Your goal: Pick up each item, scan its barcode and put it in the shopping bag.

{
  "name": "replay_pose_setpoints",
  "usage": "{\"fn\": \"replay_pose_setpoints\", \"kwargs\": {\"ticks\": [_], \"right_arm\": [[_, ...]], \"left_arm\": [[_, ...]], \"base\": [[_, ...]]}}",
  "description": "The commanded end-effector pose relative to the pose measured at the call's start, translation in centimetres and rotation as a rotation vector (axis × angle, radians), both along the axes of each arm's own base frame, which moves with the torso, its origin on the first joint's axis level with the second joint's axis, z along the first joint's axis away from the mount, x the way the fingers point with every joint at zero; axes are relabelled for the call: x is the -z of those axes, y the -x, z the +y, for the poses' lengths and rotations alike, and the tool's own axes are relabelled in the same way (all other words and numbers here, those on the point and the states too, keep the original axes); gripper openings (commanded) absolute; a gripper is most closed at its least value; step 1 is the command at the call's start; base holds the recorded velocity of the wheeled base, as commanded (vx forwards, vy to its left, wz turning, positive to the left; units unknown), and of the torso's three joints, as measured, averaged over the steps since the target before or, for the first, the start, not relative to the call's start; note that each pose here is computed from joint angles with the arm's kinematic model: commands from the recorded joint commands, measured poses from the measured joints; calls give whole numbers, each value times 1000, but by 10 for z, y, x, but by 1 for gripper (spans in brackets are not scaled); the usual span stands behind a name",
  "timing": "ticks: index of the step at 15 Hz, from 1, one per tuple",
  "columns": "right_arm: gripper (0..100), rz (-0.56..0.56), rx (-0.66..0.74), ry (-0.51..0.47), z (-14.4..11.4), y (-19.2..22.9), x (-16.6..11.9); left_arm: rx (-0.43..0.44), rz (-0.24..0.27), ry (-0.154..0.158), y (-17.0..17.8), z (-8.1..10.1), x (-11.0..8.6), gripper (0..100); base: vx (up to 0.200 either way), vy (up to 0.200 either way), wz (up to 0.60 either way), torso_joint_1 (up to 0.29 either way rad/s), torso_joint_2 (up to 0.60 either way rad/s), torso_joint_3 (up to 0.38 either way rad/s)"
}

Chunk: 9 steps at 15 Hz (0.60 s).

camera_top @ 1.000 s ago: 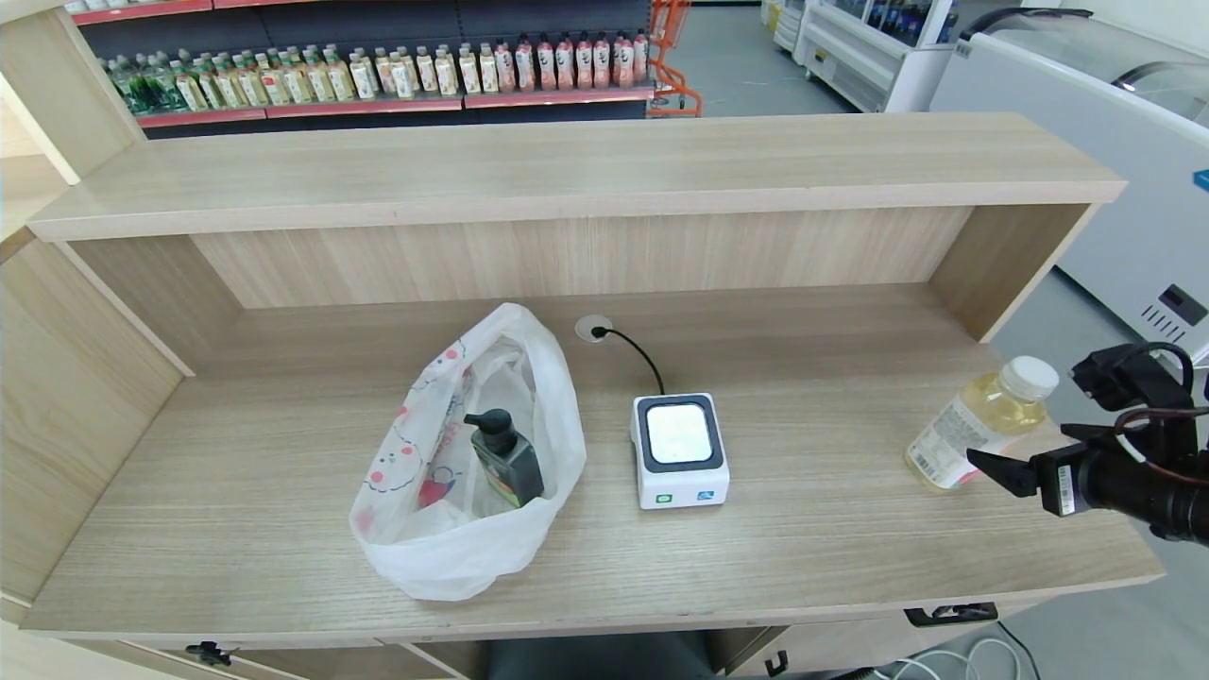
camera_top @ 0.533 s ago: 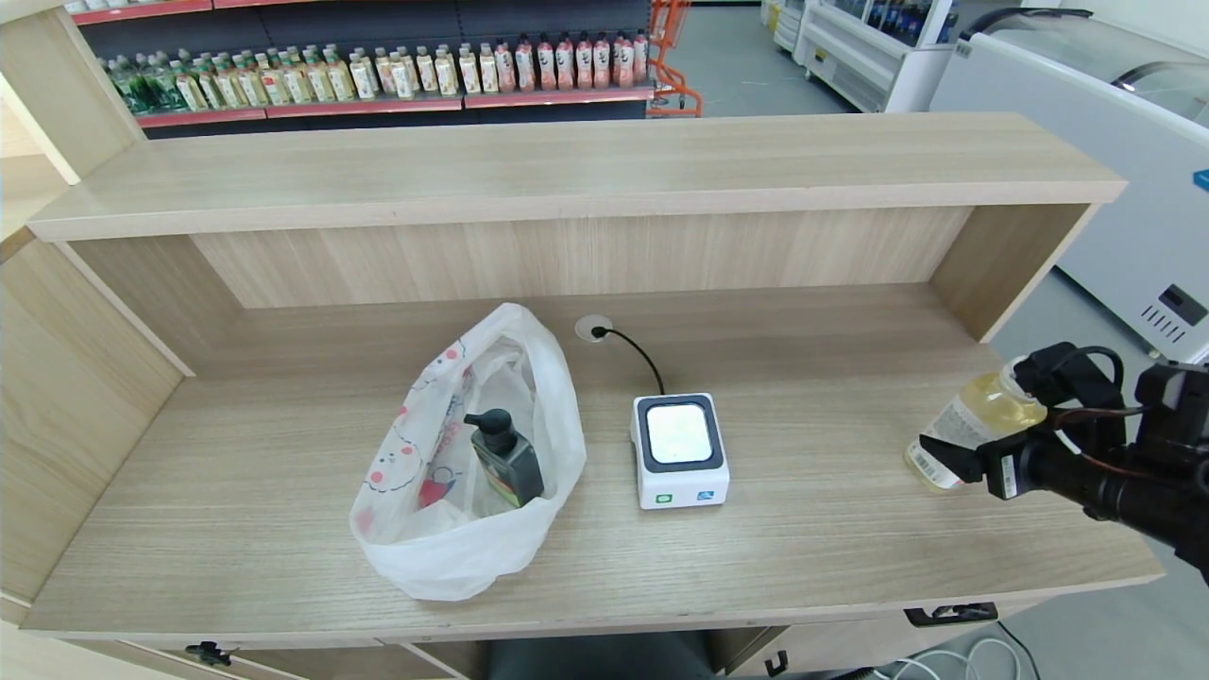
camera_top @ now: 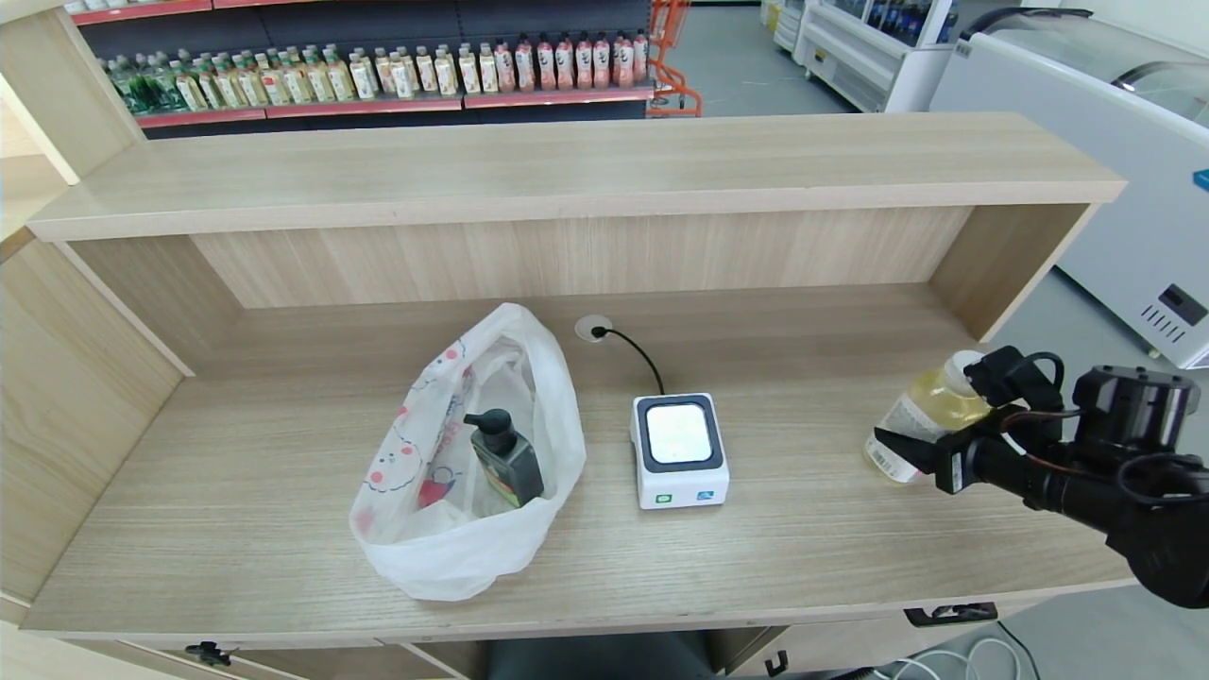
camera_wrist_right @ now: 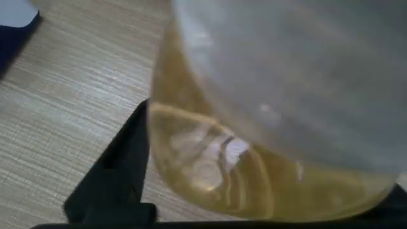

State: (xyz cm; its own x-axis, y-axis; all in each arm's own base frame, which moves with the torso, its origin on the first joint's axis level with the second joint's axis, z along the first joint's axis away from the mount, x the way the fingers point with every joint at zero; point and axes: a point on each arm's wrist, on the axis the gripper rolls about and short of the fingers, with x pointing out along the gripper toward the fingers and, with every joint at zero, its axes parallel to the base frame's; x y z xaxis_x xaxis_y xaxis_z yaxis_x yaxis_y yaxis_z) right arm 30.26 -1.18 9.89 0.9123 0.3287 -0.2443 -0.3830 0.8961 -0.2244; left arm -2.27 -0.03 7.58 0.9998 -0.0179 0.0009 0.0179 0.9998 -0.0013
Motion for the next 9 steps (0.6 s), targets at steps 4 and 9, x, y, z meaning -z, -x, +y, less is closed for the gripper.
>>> {"fn": "replay_pose_setpoints", "kwargs": {"ticks": [4,9], "right_arm": [[0,12,-12,-5,2,-9,7],[0,104,-151,-226,59,-7,-4]], "left_arm": [[1,-1,0,0,0,0,100],[1,-1,0,0,0,0,100]], "base": [[0,0,0,0,0,0],[0,0,0,0,0,0]]}}
